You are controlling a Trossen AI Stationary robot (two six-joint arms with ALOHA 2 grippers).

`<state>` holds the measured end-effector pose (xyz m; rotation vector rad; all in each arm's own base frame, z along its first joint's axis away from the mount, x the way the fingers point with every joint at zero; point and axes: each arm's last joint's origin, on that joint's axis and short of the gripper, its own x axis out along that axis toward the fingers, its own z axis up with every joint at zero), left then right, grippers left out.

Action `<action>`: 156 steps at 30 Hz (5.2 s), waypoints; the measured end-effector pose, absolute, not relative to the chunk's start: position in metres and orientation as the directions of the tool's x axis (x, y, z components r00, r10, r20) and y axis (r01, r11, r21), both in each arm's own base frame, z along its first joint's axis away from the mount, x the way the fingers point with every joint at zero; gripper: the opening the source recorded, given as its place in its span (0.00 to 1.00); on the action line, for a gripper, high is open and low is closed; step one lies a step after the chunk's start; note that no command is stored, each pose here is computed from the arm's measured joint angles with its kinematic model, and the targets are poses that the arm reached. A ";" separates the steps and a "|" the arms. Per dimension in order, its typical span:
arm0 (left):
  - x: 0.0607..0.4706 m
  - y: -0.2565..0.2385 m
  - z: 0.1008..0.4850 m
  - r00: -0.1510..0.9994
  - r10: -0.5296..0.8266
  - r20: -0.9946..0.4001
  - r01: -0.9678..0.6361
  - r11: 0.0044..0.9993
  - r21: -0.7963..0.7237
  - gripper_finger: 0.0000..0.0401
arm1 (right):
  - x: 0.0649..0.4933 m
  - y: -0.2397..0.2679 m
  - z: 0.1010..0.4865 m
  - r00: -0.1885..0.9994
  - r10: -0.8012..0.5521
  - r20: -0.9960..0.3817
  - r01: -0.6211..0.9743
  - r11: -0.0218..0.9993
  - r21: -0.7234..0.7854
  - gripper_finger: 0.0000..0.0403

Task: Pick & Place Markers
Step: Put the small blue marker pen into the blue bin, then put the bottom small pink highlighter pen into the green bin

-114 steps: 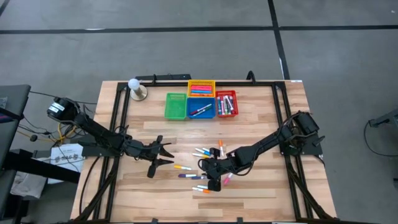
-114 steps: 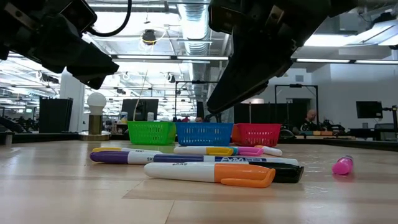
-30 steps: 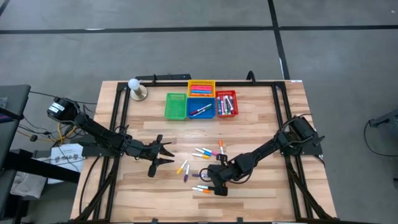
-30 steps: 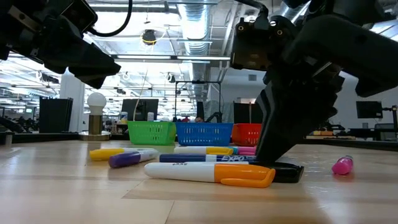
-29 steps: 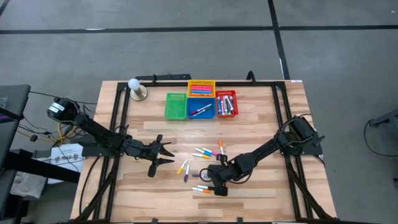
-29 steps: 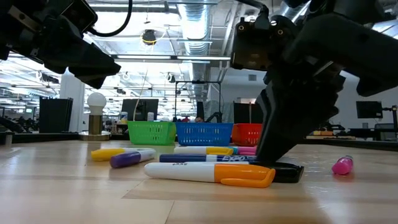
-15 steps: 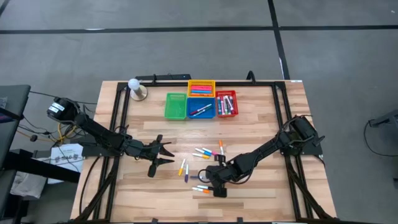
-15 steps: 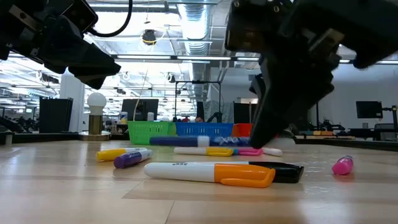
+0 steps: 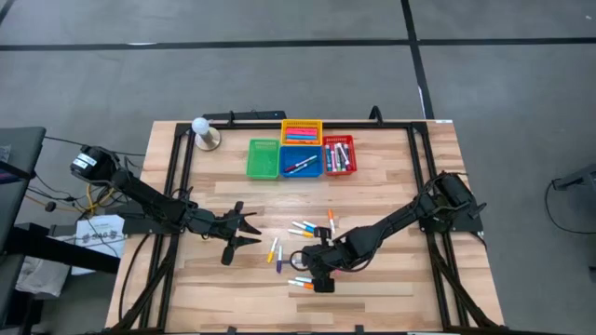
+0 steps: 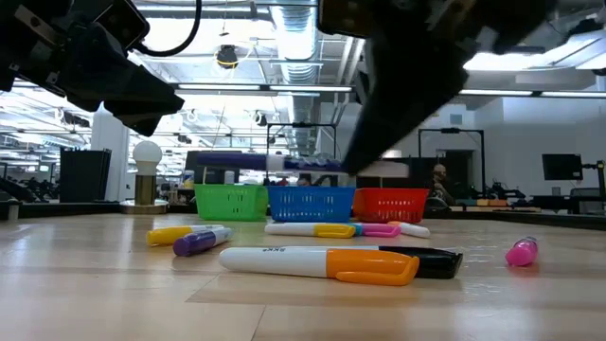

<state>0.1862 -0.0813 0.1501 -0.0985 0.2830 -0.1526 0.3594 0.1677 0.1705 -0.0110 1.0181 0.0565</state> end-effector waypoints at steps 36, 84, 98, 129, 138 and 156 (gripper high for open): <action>0.187 -0.082 0.153 0.950 -0.196 -0.244 0.163 0.975 -0.149 0.25 | 0.392 0.023 0.187 0.390 -0.158 -0.907 -0.015 0.984 -0.177 0.11; 0.186 -0.083 0.151 0.945 -0.196 -0.261 0.158 0.974 -0.160 0.25 | 0.397 -0.097 0.235 0.443 -0.082 -0.893 0.141 0.990 -0.021 0.13; 0.177 -0.095 0.145 0.913 -0.257 -0.317 0.194 0.956 -0.220 0.25 | 0.392 -0.073 0.246 0.431 -0.061 -0.900 0.115 0.993 -0.012 0.13; 0.130 -0.117 0.132 0.981 -0.009 -0.195 -0.062 0.932 -0.357 0.25 | 0.271 0.008 0.274 0.995 0.055 -0.080 -0.058 0.997 -0.043 0.13; 0.139 -0.126 0.148 0.989 0.001 -0.147 -0.055 0.928 -0.367 0.25 | 0.291 0.070 0.247 0.963 0.266 0.030 -0.248 0.928 -0.276 0.13; 0.147 -0.125 0.140 0.972 -0.117 -0.205 0.037 0.934 -0.356 0.25 | 0.298 0.101 0.179 0.880 0.234 -0.413 -0.196 0.972 0.131 0.13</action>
